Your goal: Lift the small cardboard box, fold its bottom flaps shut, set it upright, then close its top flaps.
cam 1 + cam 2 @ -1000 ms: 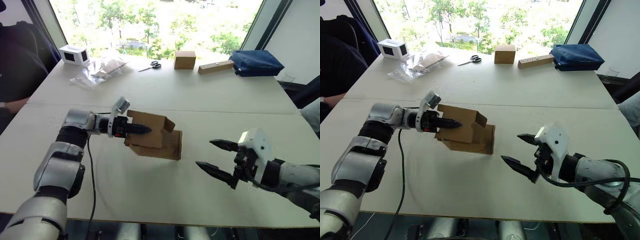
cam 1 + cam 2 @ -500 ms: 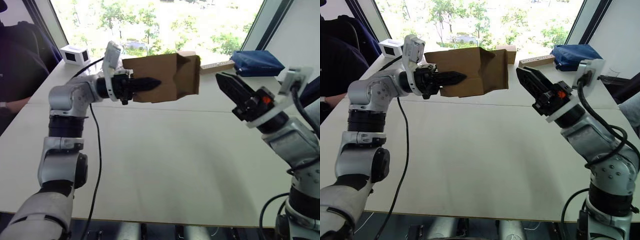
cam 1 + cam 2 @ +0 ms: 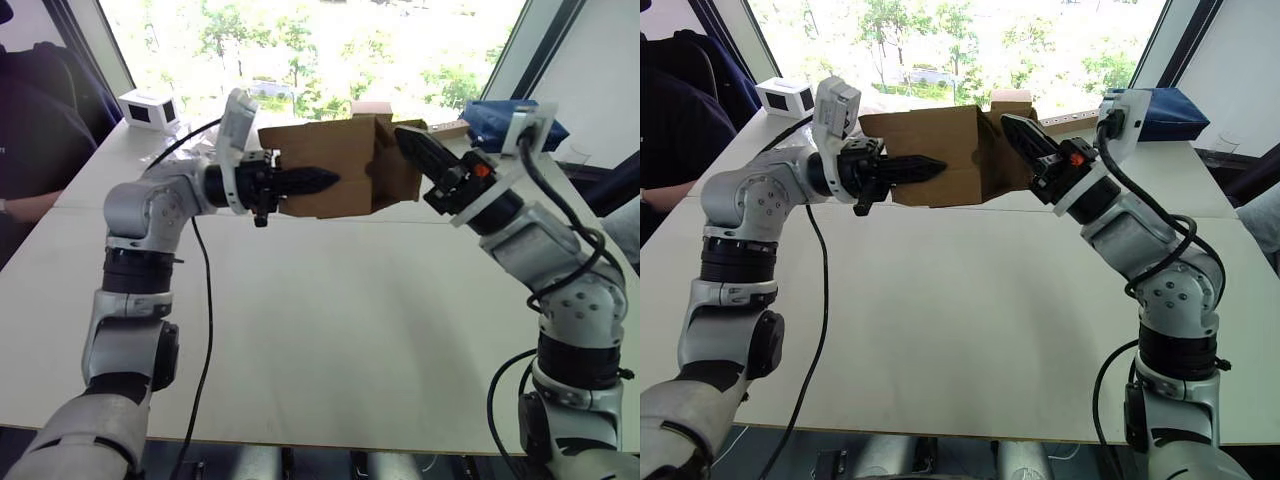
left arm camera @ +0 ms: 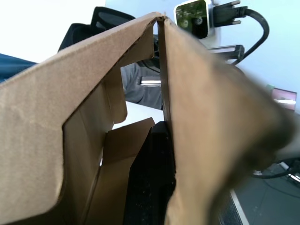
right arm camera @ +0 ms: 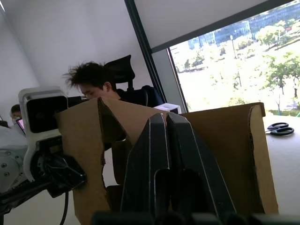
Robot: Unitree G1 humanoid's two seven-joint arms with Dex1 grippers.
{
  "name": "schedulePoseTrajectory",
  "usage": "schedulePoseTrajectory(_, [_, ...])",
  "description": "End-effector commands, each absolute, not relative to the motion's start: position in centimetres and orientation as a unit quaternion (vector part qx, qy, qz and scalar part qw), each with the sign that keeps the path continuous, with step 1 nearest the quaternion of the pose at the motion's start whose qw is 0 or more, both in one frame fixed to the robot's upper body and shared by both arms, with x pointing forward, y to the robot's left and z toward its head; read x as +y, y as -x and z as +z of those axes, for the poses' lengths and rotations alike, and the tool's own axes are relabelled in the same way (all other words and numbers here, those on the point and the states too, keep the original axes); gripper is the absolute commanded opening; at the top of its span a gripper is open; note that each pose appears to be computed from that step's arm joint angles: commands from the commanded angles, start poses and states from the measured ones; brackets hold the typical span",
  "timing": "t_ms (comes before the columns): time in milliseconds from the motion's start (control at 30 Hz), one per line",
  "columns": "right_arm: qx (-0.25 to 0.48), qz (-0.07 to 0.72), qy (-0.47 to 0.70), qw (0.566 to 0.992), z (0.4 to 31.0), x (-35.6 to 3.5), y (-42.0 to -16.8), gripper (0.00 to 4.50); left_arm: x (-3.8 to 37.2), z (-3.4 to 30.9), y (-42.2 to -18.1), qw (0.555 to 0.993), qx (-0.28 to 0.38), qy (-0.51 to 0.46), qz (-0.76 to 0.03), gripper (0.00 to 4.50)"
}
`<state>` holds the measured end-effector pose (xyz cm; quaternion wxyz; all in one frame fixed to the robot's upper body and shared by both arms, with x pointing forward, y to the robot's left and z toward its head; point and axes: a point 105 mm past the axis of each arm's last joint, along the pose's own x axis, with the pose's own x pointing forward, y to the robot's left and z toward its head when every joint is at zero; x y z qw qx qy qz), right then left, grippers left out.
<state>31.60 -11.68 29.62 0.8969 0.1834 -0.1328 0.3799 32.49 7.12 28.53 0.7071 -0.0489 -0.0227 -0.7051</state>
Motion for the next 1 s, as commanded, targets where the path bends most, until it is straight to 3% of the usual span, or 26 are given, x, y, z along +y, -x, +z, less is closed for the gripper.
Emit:
schedulePoseTrajectory(33, [-0.160,0.389,-0.185,0.888,30.8,-11.5,-31.1,0.06,7.1,29.7,-31.8,0.698,-0.041,0.035,-0.714,0.00])
schedulePoseTrajectory(267, [-0.134,0.450,-0.165,0.867,29.7,-9.4,-29.6,0.06,6.8,29.8,-32.0,0.699,-0.041,0.038,-0.713,0.00])
schedulePoseTrajectory(600, [-0.133,0.453,-0.169,0.865,29.5,-8.3,-30.2,0.06,6.0,28.9,-31.3,0.679,-0.020,0.031,-0.734,0.00])
schedulePoseTrajectory(1000, [-0.150,0.458,-0.168,0.860,29.6,-8.3,-30.0,0.06,6.0,28.9,-32.0,0.686,-0.016,0.031,-0.727,0.00])
